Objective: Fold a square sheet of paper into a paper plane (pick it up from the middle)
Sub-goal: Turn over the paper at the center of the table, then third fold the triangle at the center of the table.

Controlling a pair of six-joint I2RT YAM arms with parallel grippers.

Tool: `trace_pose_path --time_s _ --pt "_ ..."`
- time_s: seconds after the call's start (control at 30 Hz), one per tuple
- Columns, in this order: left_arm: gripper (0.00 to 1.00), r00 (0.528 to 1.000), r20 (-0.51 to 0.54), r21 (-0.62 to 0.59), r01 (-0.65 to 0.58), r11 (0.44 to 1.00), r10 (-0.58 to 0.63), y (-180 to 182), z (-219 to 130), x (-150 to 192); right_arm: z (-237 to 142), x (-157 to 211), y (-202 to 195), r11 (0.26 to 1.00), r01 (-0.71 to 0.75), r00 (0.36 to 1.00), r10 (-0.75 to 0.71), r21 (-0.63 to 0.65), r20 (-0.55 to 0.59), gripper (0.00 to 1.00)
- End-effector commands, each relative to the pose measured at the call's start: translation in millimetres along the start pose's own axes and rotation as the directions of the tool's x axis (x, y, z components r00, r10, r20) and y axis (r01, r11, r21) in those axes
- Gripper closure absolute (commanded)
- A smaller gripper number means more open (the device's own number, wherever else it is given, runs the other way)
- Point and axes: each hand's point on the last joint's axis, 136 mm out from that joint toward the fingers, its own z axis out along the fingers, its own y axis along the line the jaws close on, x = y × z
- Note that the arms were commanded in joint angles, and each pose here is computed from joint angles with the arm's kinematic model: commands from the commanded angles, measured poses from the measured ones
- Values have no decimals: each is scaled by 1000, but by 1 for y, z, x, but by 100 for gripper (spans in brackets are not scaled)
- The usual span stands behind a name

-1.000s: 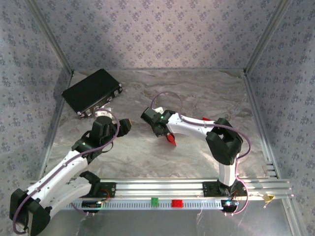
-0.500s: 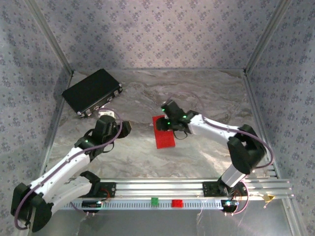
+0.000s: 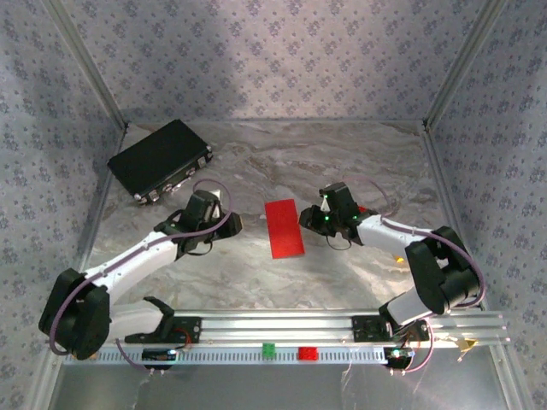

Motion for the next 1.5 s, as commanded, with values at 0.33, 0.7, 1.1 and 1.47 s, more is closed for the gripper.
trace_pose_path --time_s 0.33,0.7,1.1,1.47 --pt "55 992 -122 153 50 987 -31 -44 28 6 12 6 7 993 -57 995 48 -108 -91 79" --pt "56 979 -203 202 50 978 -8 -66 49 16 30 19 2 988 -86 983 63 -127 -172 81" --pt "56 962 -271 234 94 968 -28 -73 69 23 46 41 -27 991 -128 958 117 -25 -263 81" --pt "57 941 -335 218 135 966 -56 -71 91 33 47 62 -58 976 -202 936 217 83 -276 84"
